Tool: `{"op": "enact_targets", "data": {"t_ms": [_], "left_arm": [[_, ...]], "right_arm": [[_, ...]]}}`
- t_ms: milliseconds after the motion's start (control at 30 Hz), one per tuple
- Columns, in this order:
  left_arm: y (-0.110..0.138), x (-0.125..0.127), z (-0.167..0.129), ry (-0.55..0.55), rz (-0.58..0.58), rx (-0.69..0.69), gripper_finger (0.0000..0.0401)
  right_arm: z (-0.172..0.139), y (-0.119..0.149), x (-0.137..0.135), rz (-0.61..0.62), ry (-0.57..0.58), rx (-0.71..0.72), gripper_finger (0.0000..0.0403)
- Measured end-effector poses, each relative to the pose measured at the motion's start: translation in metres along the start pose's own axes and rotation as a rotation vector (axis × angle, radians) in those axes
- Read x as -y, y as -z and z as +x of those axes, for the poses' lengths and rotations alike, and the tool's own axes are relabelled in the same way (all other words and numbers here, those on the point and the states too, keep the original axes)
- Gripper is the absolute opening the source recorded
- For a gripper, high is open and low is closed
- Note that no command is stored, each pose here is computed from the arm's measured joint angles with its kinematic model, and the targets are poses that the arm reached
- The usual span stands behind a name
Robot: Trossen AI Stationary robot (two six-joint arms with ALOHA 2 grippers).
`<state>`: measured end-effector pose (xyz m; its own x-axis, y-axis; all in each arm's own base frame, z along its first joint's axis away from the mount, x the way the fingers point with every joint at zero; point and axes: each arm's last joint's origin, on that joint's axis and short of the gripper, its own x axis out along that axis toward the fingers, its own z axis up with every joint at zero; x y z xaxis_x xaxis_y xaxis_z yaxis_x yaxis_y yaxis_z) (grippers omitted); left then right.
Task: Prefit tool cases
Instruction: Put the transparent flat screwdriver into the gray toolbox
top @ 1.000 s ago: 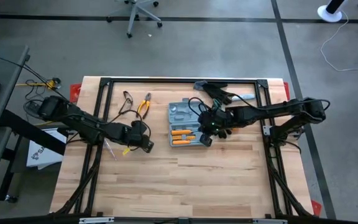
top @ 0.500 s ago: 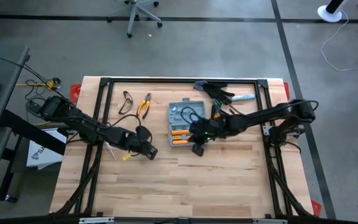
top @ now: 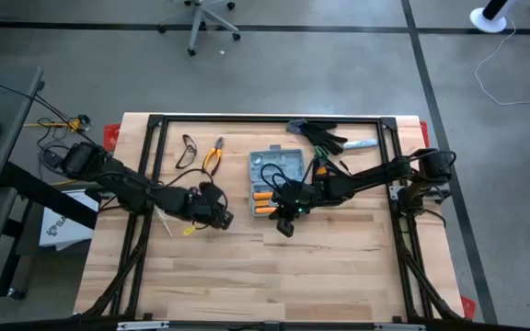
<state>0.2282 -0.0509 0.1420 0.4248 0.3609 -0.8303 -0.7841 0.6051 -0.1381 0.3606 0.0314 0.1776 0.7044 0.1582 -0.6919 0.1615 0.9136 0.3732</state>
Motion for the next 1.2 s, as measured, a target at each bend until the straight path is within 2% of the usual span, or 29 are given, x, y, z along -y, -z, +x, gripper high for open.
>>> {"op": "enact_targets", "data": {"t_ms": [133,333,533,733,867,1200], "left_arm": [[-0.003,-0.002,0.013,-0.01,0.013,-0.046,0.0],[0.0,0.009,0.022,0.087,0.017,-0.09,0.0],[0.007,0.016,0.021,0.127,0.006,-0.093,0.0],[0.001,0.026,0.0,0.204,0.023,-0.041,0.0],[0.001,0.027,-0.023,0.231,0.025,0.014,0.0],[0.025,0.018,-0.056,0.254,0.133,-0.08,0.0]], "right_arm": [[0.0,0.001,0.0,0.001,0.004,-0.006,0.0],[0.0,0.003,0.0,0.0,0.008,-0.023,0.0],[0.0,0.004,-0.003,-0.006,-0.003,-0.023,0.0],[0.005,-0.002,-0.009,-0.035,-0.075,0.044,0.0],[0.02,-0.014,-0.004,-0.014,-0.079,0.013,0.0],[0.063,-0.055,-0.011,-0.122,-0.132,-0.075,0.0]]}}
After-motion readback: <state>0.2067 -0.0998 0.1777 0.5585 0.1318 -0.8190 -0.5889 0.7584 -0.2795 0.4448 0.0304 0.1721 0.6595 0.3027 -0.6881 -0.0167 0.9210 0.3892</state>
